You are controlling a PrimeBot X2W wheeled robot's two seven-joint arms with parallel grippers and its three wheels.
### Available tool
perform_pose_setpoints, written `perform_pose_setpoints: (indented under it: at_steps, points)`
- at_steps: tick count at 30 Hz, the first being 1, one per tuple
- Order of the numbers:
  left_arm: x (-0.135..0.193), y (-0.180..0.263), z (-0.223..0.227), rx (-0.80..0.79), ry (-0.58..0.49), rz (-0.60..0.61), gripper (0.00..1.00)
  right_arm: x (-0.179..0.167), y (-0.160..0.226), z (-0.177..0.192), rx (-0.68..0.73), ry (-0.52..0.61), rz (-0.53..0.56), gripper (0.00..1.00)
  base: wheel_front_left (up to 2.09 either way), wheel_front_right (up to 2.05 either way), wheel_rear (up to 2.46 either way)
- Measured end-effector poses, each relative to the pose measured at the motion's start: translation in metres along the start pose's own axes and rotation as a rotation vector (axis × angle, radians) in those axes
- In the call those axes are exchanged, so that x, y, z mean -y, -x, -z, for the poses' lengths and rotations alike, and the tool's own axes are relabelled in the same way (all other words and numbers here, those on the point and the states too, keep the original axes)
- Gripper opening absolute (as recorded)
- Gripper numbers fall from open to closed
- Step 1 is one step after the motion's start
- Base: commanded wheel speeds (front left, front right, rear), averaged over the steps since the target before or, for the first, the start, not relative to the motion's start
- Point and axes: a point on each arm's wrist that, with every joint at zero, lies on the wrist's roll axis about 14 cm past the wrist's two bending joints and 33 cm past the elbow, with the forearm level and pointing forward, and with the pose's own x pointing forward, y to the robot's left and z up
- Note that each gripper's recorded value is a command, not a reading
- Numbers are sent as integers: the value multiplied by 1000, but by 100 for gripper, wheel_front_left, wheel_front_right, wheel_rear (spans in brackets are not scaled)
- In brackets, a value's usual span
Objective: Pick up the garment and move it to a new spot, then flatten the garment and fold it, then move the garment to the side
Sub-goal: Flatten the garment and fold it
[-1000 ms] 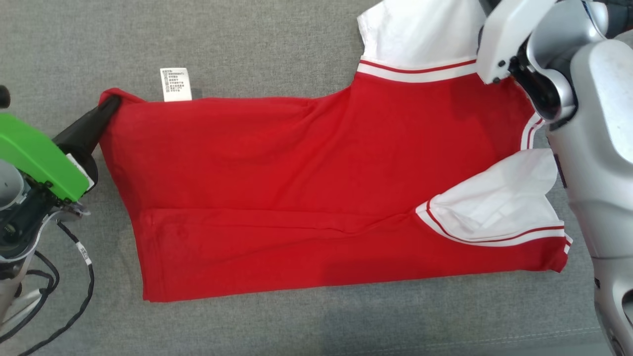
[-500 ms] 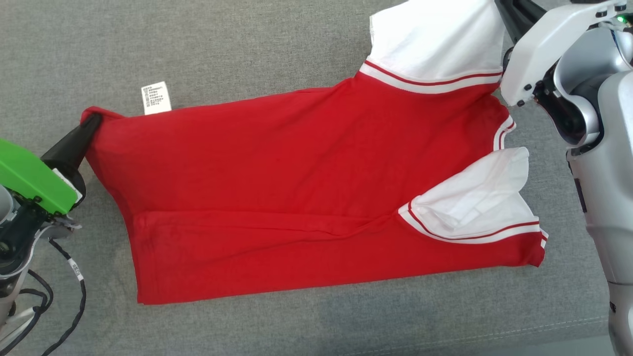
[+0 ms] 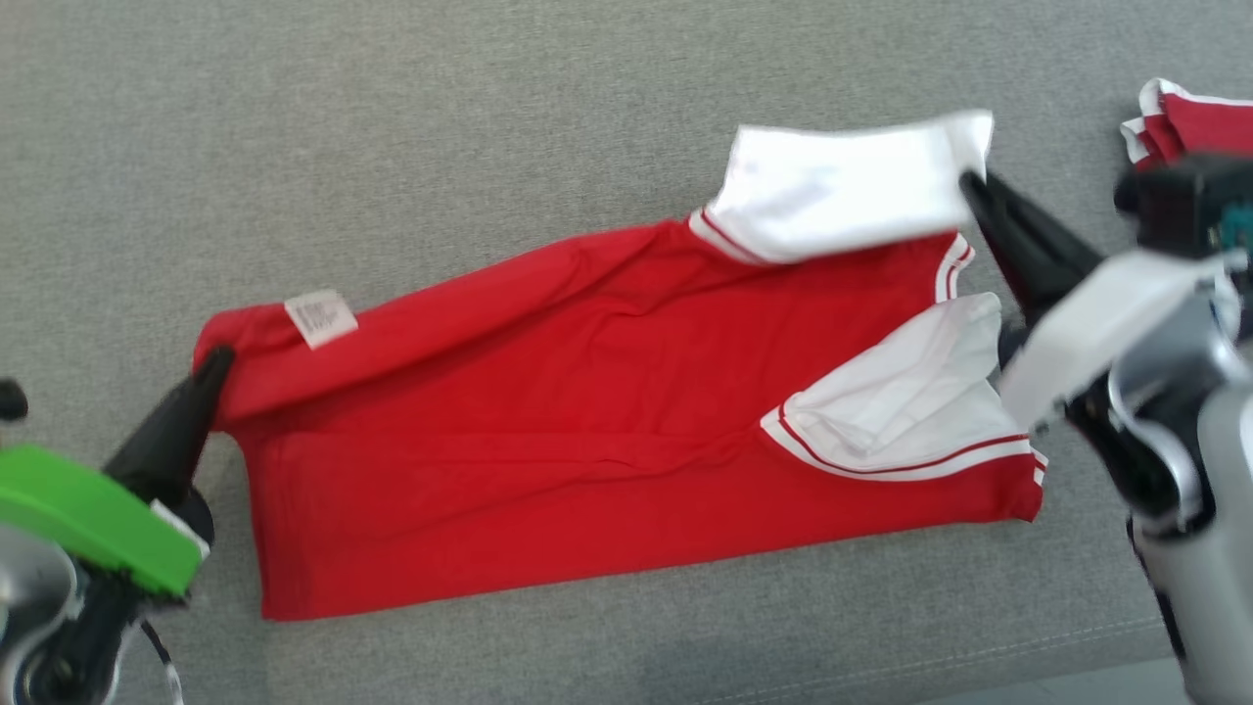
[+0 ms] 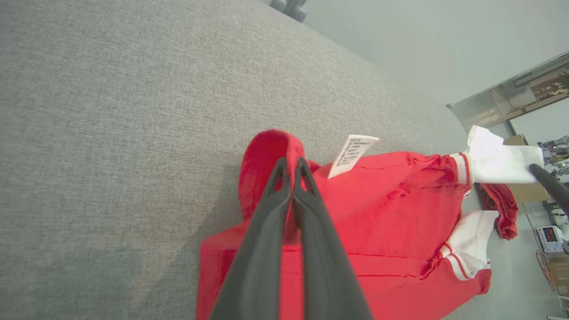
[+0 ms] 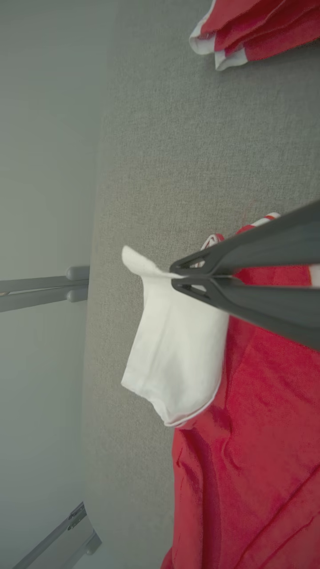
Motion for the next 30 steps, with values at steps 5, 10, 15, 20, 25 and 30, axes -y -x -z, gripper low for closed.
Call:
perform_pose_setpoints:
  at_steps: [5,10,15,20,25,30]
  points:
    - [0,19,23,18,87,-19,0,-1,44,44,-61,-88,49,0,0,0,0]
    - [-1,28,49,-27,155,-36,0,-3,70,82,-128,-159,94,0,0,0,0]
    - [5,28,47,-18,156,-20,0,1,74,92,-137,-156,116,0,0,0,0]
    - [9,33,35,24,180,-14,0,-1,71,79,-102,-146,103,0,0,0,0]
    - [2,41,43,5,206,-39,0,0,75,93,-153,-150,107,0,0,0,0]
    - [-13,47,72,-93,140,-89,0,-1,78,112,-236,-126,102,0,0,0,0]
